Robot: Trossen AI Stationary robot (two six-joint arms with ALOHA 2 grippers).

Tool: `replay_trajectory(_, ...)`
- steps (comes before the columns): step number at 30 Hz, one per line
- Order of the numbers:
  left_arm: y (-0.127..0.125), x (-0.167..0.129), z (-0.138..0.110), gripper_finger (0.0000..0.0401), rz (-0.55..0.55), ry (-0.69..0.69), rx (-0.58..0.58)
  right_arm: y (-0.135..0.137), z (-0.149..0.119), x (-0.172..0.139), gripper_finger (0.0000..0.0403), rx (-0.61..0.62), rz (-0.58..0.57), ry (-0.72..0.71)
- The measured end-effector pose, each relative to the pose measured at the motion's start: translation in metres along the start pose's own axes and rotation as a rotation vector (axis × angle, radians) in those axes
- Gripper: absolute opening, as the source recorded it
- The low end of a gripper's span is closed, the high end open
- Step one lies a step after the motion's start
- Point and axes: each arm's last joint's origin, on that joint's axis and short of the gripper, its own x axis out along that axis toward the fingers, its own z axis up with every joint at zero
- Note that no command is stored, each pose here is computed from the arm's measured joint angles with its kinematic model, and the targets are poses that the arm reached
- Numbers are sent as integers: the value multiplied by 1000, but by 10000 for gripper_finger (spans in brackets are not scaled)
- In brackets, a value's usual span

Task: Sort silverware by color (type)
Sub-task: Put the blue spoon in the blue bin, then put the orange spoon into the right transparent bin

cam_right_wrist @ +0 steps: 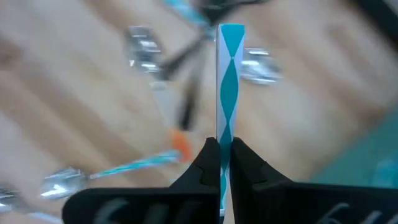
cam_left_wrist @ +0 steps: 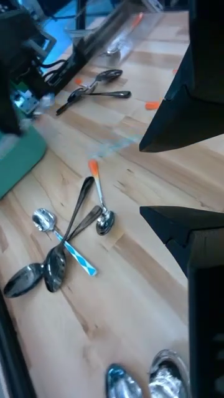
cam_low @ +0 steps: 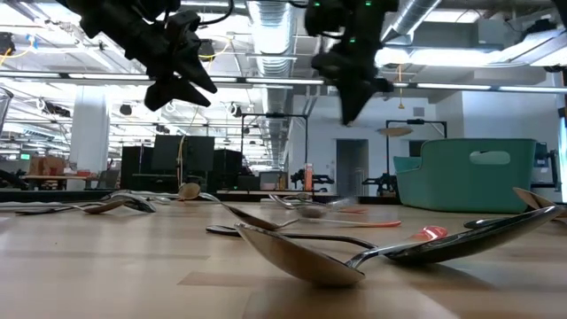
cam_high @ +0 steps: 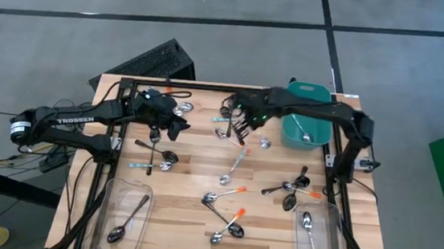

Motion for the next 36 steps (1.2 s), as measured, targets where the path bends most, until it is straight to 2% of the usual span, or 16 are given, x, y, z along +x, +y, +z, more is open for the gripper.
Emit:
replay_trajectory(6,0,0,0,138,0,0,-35,-60,-2,-28,19,41,-245,1)
replay_trajectory(9,0,0,-1,138,0,4,-59,-89,-8,-27,19,67,-378,4)
replay_trajectory(15,-5,1,-3,138,8,5,-59,-141,-29,-7,20,155,-429,27)
replay_trajectory(19,-6,1,-4,138,27,-7,-81,-161,-48,10,37,223,-405,45)
replay_trajectory(23,-6,1,-4,138,41,-17,-88,-171,-62,20,81,262,-381,94)
replay_trajectory(27,-6,1,-1,138,64,-66,-67,-170,-65,19,134,274,-386,107)
replay_trajectory(31,-7,1,1,138,53,-84,-44,-158,-66,10,174,259,-356,30)
replay_trajectory(33,-7,1,2,138,50,-91,-34,-149,-66,2,184,254,-283,-23)
replay_trajectory(36,-8,1,3,138,40,-106,-13,-130,-64,-12,185,250,-77,-124)
